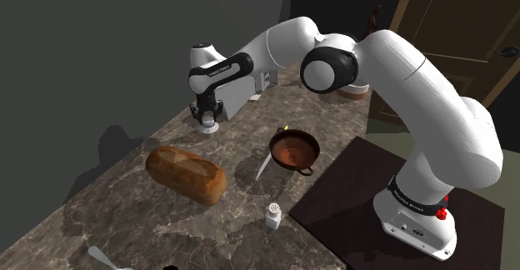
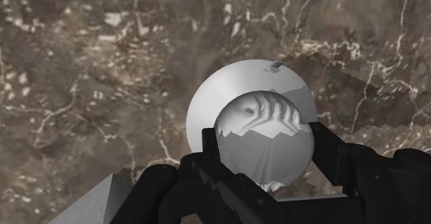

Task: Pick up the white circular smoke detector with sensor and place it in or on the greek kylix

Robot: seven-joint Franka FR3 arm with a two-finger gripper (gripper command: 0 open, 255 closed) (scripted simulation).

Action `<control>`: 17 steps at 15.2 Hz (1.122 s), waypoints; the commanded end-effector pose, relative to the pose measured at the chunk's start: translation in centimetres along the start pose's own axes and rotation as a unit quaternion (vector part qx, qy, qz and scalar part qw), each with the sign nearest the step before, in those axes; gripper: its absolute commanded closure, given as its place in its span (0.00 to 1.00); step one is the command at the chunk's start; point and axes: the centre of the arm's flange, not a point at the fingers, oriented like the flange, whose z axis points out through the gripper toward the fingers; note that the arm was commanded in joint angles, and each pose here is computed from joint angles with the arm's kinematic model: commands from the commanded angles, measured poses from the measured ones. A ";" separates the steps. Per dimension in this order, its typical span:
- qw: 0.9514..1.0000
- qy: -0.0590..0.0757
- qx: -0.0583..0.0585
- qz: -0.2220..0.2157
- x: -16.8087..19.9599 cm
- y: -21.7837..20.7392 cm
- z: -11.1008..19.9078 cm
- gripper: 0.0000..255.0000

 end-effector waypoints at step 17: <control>1.000 0.000 0.000 0.000 0.3 -1.0 -9.5 1.00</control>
